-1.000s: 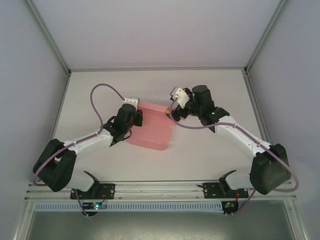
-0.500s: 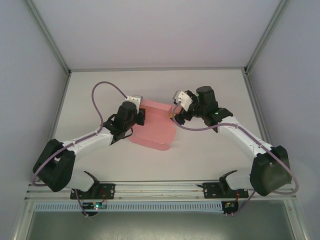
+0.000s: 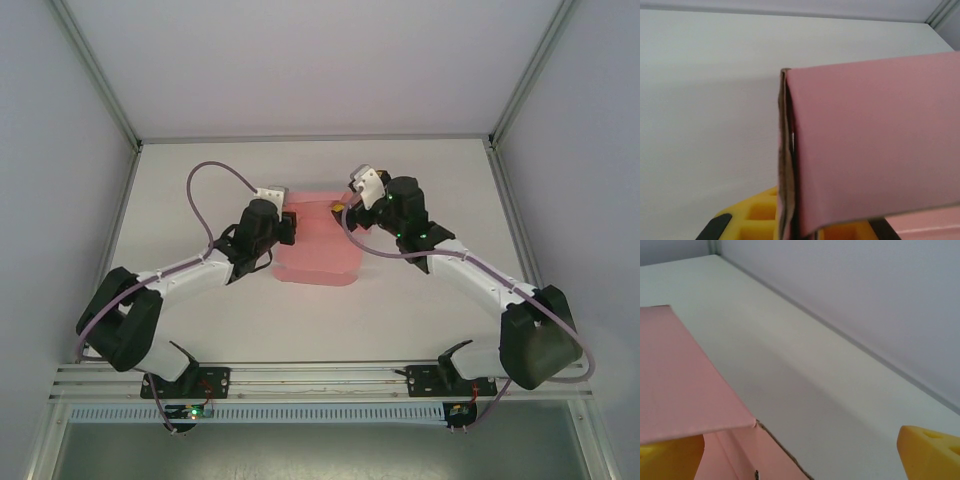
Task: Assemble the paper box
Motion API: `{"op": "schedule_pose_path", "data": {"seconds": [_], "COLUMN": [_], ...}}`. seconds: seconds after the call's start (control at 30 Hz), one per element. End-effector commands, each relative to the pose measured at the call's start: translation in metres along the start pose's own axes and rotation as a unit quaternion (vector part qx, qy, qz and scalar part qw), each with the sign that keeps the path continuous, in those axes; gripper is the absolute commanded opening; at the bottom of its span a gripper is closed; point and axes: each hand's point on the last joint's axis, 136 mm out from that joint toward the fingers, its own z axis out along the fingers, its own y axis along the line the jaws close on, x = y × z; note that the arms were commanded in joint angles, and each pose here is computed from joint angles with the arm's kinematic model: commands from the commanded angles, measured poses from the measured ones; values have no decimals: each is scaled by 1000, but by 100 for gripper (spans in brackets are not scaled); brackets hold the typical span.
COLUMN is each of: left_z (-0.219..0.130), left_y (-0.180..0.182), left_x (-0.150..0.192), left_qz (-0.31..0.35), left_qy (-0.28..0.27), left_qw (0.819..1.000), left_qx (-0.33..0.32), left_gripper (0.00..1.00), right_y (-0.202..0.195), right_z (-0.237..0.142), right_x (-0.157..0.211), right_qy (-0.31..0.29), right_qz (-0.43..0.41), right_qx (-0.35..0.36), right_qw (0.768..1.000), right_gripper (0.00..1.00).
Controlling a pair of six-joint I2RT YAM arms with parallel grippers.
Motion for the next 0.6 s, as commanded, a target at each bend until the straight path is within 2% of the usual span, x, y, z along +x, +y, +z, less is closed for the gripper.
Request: {"op": "schedule_pose_path", "data": {"seconds": [0.0,0.2,0.3,0.37,0.57], "left_z": [7,6,-1,-6,-19], "left_y": [-18,-7,6,11,15], "left_x": [-9,-21,-32,-38,-47], "left_qz": [-7,-32,-44,-49,-66], "left_qy": [-8,-35,-54,-66,-92], "left_qw": [1000,999,997,995,992], "left_qx": [29,-4,-45,-59,-58], "left_gripper": [0,0,0,0,0], "right_y": [-28,-35,-27,-20,-11], "right_z": [-4,-16,-25,-38,-82], "right_x": [-39,-35,-21,-16,10], "right_qy": [-73,-67,-27,-23,-23], "right_qz": [43,45,34,36,152], "right_qx": [121,156,142,131,94], "right_qw": [989,984,989,990,984], "right_gripper": [98,98,98,98,98]}}
